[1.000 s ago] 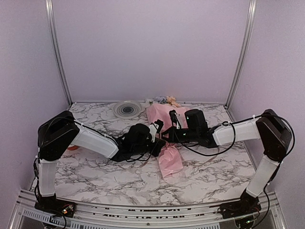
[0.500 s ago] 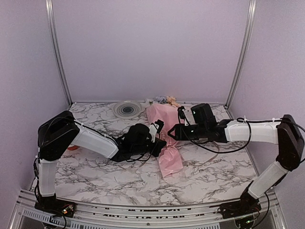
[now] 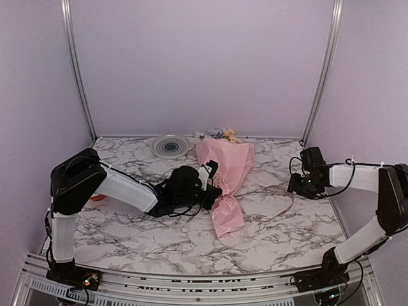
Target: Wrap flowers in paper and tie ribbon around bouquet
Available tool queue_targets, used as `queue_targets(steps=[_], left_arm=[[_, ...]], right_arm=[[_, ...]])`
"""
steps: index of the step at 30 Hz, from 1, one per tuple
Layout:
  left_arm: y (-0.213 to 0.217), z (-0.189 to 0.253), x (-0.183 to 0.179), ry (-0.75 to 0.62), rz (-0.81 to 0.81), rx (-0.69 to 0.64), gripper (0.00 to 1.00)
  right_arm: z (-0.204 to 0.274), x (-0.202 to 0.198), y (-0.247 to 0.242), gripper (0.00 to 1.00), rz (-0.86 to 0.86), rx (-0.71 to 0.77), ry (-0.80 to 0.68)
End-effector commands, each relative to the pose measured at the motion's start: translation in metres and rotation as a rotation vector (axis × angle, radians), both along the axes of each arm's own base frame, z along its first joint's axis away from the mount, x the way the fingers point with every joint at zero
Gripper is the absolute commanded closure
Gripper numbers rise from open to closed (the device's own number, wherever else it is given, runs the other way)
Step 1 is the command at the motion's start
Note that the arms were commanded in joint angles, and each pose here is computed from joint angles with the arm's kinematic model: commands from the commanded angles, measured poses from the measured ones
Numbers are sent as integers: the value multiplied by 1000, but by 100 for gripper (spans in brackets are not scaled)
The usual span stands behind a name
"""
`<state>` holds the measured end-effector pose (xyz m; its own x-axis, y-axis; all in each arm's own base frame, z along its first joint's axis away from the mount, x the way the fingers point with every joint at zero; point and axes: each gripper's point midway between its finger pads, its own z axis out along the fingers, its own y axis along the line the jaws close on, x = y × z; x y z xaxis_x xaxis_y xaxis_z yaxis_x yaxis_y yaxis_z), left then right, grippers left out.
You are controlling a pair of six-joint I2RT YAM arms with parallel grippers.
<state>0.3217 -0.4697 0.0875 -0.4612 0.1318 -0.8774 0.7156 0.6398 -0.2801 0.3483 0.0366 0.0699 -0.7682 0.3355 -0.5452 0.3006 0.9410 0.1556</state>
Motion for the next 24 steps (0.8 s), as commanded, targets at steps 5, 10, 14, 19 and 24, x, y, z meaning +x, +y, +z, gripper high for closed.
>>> queue_targets(steps=[5,10,14,19,24], left_arm=[[1,13,2,-25,-4,-42,100],[1,13,1,-26,-7,-43,100],[1,13,0,-28,-9,-43,100],[0,14,0,-30,-10,-44,100],[0,13,-1,-33,-12,-43,100]], right_arm=[[-41,-14,-3,42,16,1,134],[-52,-7,6,72,60,61,140],[-47,2,9,100,76,119,105],[-3,29,30,100,178,187,-6],[95,61,103,100,371,198,-203]])
